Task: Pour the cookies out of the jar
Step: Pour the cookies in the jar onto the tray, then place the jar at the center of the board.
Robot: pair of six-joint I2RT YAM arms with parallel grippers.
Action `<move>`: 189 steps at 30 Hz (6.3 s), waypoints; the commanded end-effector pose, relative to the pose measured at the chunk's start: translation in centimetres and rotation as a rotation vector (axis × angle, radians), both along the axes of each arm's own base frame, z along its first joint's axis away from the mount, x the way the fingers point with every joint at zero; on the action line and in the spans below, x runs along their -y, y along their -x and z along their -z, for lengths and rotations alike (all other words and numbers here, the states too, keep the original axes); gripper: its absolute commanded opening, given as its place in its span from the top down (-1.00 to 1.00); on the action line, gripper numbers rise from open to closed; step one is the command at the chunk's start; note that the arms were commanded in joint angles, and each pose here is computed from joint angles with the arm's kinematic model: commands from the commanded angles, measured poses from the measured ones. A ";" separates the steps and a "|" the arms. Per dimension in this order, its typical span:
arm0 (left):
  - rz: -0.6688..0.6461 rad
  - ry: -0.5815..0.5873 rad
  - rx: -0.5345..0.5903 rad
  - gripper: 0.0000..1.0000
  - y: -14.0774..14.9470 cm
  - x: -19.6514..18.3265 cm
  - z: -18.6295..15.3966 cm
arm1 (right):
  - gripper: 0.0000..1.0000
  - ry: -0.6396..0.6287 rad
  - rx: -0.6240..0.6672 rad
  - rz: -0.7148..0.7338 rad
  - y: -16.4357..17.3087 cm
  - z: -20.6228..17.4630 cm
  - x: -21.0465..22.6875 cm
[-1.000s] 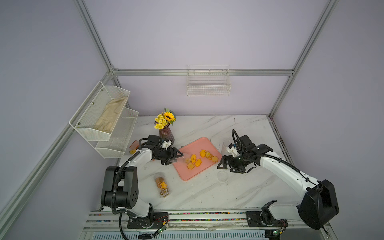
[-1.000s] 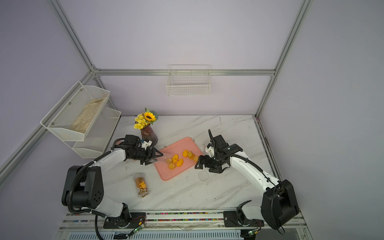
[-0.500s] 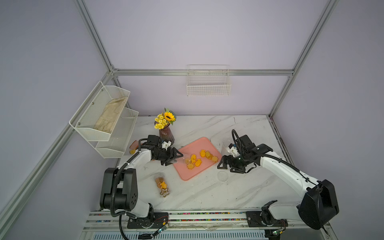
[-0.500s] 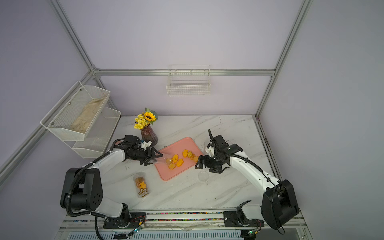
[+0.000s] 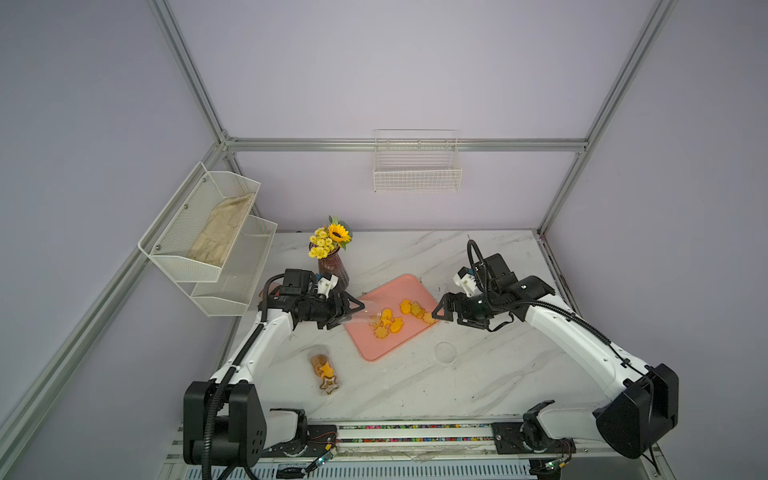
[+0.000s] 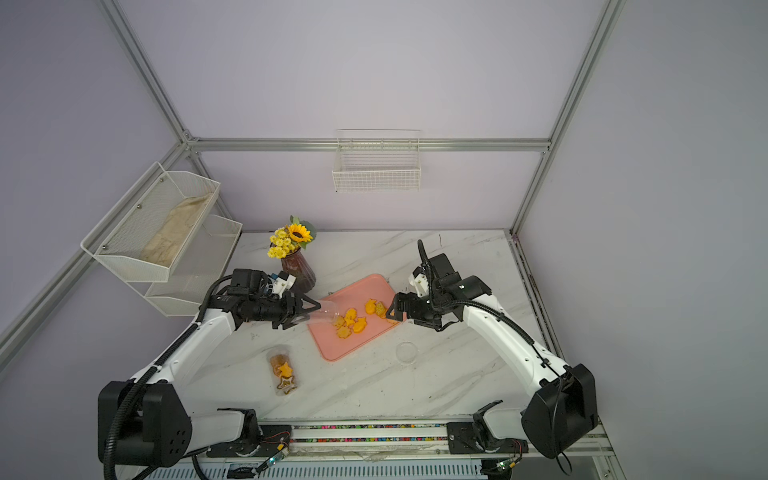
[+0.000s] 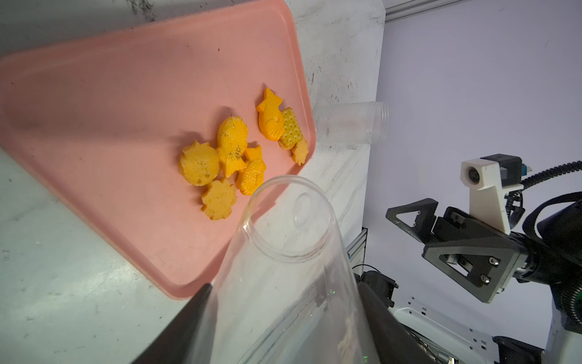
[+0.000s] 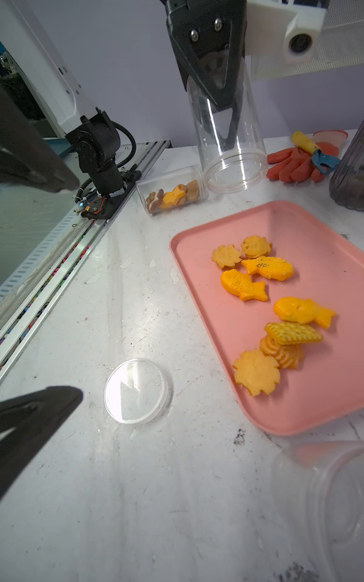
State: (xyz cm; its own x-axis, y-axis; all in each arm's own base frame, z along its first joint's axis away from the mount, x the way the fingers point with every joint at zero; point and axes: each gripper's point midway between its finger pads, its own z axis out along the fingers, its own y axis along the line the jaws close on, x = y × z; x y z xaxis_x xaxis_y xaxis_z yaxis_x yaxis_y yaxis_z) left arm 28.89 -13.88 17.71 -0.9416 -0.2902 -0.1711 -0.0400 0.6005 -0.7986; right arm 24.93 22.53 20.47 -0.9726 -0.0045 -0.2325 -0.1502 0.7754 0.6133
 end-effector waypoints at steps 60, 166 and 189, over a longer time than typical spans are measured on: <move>0.131 0.440 0.383 -0.33 5.6 4.5 -25.9 | -0.95 -0.665 0.078 0.058 -5.0 -17.7 -2.5; -0.283 0.418 0.296 -0.99 1.3 2.7 -24.2 | -0.28 -0.810 0.077 -0.119 0.3 -21.0 -13.3; -0.364 0.347 0.268 -1.00 3.7 -0.9 -21.5 | -0.29 -0.138 -0.059 -0.102 2.9 -5.4 -4.6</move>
State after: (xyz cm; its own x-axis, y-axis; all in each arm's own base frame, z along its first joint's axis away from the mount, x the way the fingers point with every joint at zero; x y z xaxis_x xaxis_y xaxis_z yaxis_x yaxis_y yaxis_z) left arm 25.97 -12.92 37.71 -0.7066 -0.6853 -0.1762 -0.0320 0.2796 -0.9596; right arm 23.02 29.11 28.99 -0.9788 -0.0201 -0.2038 -0.1816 0.5451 0.8185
